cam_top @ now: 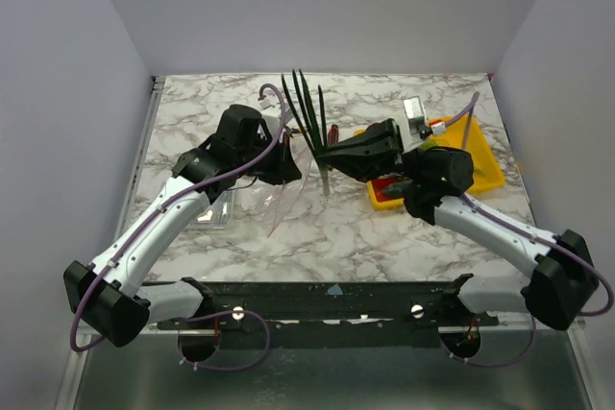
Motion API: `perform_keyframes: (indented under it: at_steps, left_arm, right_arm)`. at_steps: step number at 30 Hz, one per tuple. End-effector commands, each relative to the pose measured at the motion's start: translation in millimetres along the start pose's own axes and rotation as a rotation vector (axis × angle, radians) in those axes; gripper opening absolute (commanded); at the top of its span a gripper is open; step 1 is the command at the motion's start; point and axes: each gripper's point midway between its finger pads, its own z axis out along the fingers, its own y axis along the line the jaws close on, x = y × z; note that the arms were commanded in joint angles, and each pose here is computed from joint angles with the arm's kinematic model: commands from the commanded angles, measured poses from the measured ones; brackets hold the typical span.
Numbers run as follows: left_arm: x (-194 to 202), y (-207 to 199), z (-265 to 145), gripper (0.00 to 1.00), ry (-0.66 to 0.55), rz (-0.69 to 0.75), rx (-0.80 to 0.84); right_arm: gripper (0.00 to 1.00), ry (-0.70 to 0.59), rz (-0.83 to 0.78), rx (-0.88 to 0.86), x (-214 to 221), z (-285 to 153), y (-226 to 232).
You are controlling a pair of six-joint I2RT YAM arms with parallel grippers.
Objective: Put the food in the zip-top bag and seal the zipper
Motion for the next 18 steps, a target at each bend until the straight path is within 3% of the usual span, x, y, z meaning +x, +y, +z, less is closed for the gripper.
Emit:
perform_keyframes:
  at_steps: [1, 12, 18]
  left_arm:
    - [-7.5, -11.9, -9.4, 0.00, -0.033, 0.009, 0.078]
    - [-8.9, -9.3, -10.4, 0.00, -0.032, -0.005, 0.099]
    - [-10.3, -11.8, -13.8, 0.00, -0.040, 0.002, 0.119]
  right_arm:
    - [0.01, -0.174, -0.161, -0.260, -19.1, 12.8, 33.8]
    - [0.01, -0.228, -0.233, -0.299, -5.0, 39.4, 9.2]
    - [0.01, -0.193, -0.296, -0.307, 5.6, 50.2, -5.3]
